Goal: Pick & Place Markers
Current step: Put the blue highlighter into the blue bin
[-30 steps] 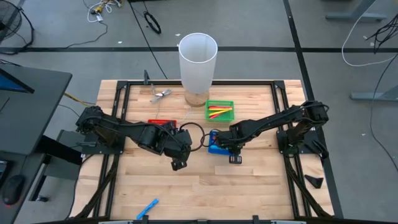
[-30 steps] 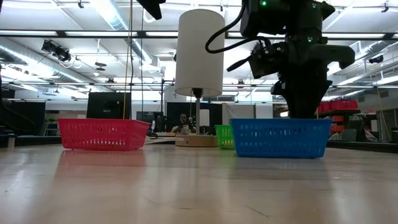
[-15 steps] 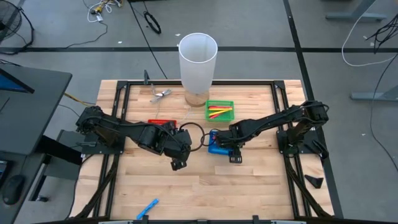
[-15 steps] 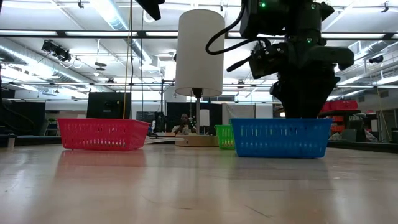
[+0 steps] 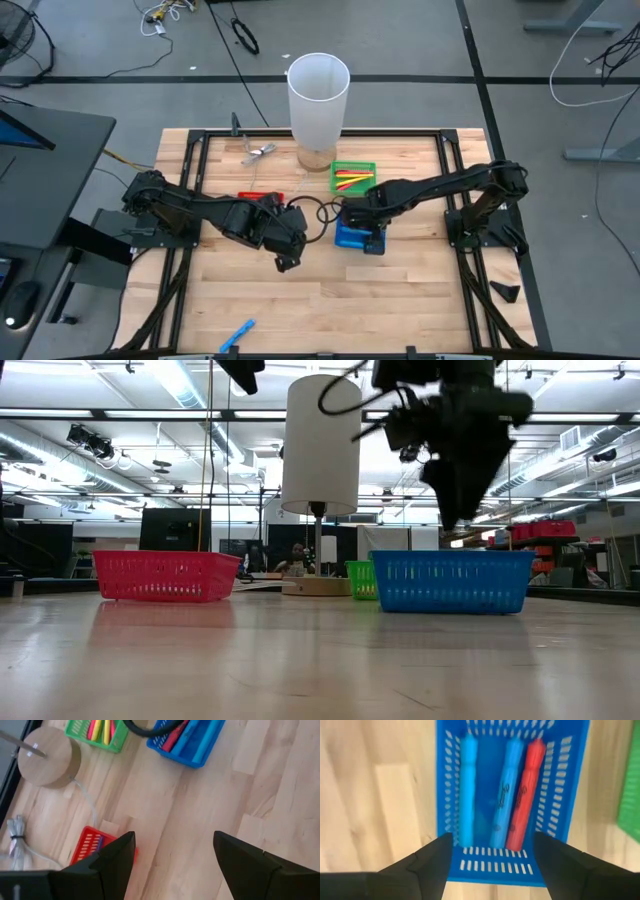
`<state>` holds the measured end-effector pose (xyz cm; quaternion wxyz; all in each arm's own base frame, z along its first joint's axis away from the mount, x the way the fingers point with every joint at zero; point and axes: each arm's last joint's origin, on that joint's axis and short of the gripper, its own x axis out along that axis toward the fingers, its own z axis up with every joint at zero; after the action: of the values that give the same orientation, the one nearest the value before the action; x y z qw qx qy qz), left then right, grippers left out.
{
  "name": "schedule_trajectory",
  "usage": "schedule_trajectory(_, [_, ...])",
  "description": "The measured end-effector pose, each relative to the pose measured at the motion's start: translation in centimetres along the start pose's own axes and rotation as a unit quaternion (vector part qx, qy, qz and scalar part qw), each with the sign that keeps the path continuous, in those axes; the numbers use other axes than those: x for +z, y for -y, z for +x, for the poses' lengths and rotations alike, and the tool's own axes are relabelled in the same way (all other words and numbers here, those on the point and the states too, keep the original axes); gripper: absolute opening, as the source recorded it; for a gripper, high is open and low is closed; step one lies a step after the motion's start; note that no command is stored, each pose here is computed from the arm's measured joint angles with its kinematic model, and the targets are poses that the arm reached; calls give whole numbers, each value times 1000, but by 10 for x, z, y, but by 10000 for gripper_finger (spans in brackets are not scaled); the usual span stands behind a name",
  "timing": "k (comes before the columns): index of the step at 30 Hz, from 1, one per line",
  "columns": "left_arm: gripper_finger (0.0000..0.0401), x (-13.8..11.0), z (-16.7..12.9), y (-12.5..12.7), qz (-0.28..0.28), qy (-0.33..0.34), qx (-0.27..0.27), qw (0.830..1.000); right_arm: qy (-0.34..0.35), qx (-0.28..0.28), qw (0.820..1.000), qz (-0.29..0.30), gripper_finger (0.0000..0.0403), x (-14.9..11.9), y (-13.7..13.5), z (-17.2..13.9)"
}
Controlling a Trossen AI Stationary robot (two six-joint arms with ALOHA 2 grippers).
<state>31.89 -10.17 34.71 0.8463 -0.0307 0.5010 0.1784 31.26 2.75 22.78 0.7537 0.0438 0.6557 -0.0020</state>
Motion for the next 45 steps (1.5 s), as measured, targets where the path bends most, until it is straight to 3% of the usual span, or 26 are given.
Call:
schedule_trajectory(10, [275, -14, -2, -4, -116, -101, -10, 988, 64, 12, 997, 29, 274, 20, -5, -35])
schedule_trajectory(19, [275, -23, -6, 3, -217, -192, -57, 955, 78, 10, 997, -25, 274, 24, -5, -42])
schedule_trajectory(25, [275, -30, -11, 12, -265, -207, -55, 940, 79, 9, 996, -36, 274, 24, -5, -42])
schedule_trajectory(37, [275, -68, -37, 57, -302, -224, -53, 925, 92, -5, 994, -58, 275, 27, -4, -43])
schedule_trajectory(45, [275, -107, -48, 98, -281, -276, -60, 917, 100, -4, 994, -50, 275, 28, -5, -43])
